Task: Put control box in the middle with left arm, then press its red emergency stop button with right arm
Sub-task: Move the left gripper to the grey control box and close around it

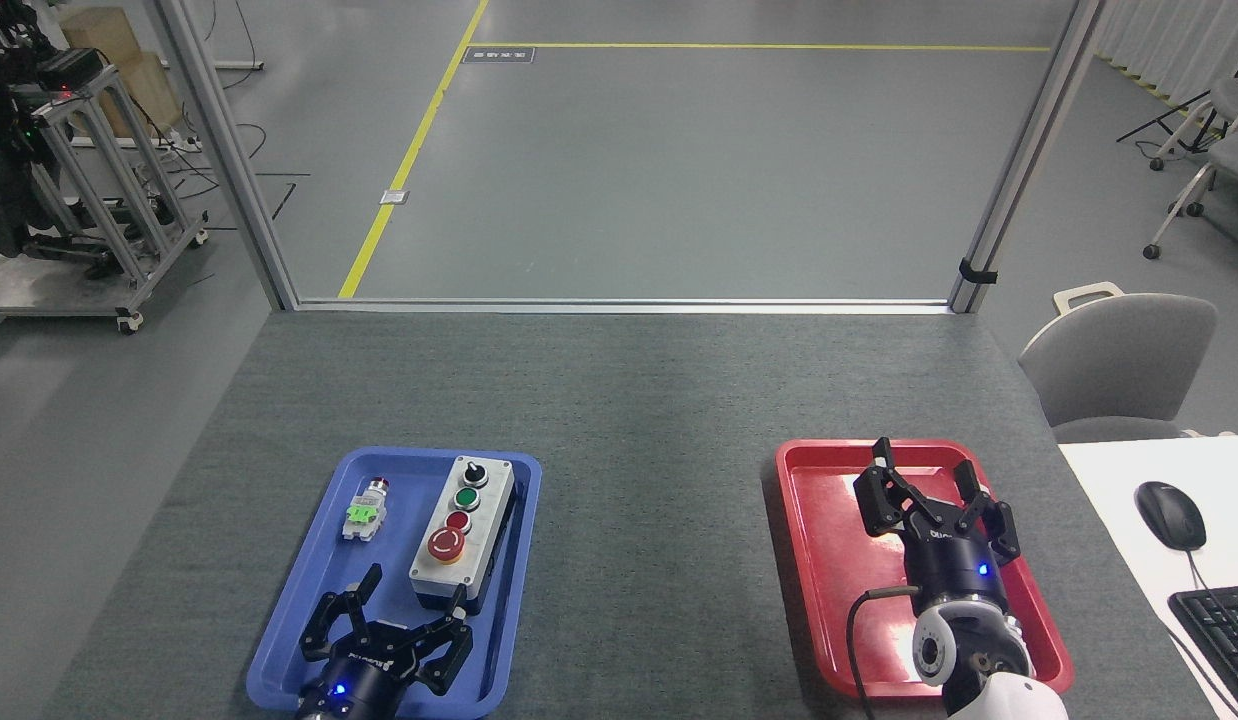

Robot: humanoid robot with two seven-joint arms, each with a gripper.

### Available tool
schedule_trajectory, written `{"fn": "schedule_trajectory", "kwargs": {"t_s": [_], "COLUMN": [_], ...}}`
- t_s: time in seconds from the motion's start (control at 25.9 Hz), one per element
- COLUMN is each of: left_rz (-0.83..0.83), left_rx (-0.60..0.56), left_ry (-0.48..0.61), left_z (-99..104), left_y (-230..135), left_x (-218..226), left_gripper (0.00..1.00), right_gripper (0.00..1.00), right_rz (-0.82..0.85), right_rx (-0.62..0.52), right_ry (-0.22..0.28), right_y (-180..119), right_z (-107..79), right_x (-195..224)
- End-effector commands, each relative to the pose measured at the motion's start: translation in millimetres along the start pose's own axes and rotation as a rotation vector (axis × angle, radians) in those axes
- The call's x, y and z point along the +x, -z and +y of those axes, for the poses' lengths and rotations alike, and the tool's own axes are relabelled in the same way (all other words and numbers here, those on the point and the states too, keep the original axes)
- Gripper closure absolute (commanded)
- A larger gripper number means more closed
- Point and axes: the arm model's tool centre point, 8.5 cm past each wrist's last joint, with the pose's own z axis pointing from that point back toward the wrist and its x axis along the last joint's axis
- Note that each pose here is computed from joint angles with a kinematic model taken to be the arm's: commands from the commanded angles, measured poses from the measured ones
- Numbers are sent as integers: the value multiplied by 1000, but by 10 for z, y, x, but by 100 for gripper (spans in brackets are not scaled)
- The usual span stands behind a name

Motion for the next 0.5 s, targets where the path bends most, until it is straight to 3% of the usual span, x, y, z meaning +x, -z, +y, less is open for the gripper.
{"fn": "schedule_trajectory", "kwargs": {"t_s": [0.0,0.46], "left_rz": [12,67], "left_rx": [-44,-84], "left_ry": [28,9], "left_z": [-113,-143], "left_y": [85,378], "left_x": [-7,-107], "left_gripper": [2,1], "right_gripper": [0,0], "right_rz": [0,-2], "right_rx": [1,-2], "right_ry": [1,-4], "right_y": [0,10], "right_z": [2,-10], "right_x": [2,8]}}
